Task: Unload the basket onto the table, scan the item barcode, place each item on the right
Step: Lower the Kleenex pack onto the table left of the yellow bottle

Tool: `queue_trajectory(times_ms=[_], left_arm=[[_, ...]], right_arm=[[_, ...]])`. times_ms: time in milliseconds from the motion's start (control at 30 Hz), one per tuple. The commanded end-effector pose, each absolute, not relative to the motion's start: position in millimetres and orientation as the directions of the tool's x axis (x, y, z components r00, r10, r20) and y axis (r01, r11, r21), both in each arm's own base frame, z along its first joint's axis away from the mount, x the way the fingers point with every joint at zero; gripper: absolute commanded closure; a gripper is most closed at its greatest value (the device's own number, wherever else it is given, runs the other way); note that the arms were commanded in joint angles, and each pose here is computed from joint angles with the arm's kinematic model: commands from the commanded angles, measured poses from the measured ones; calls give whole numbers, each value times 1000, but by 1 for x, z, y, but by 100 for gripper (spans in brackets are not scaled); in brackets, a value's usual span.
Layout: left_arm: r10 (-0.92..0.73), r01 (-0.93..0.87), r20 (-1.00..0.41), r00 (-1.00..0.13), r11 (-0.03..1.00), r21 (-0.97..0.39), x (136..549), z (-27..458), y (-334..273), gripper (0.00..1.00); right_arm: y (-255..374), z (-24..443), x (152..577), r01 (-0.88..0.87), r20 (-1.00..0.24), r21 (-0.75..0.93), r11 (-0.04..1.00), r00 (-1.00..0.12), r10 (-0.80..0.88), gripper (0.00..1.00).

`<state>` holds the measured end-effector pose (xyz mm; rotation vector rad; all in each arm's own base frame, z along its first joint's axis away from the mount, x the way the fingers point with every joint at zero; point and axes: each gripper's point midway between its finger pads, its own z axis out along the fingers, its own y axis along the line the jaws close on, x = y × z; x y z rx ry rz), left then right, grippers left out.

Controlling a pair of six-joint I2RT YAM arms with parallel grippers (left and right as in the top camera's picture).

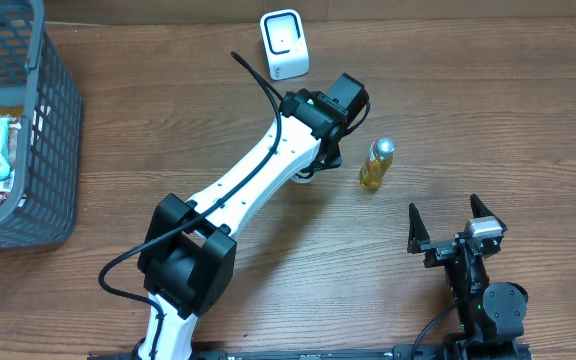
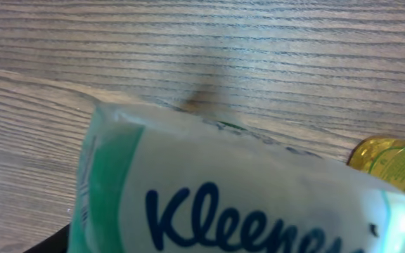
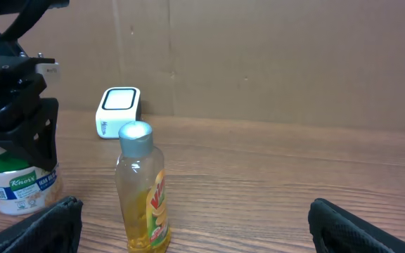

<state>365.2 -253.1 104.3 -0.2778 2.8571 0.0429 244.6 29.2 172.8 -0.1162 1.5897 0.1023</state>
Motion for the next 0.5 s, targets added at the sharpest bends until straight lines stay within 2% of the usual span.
queue_trajectory(times_ms=[0,100,467], left_arm=[[-185,-201,-282,-941,979,28,362,100,-250,71],[-184,-201,-276,-943,979,35,361,96,-248,67],[-135,-153,-269,-954,987,47,364,76,-257,66]], right_arm=[[29,168,245,-139,-1000,-8,990,-28,-12,0],[29,168,245,-139,-1000,-8,990,-28,-12,0],[29,168,245,-139,-1000,-8,990,-28,-12,0]])
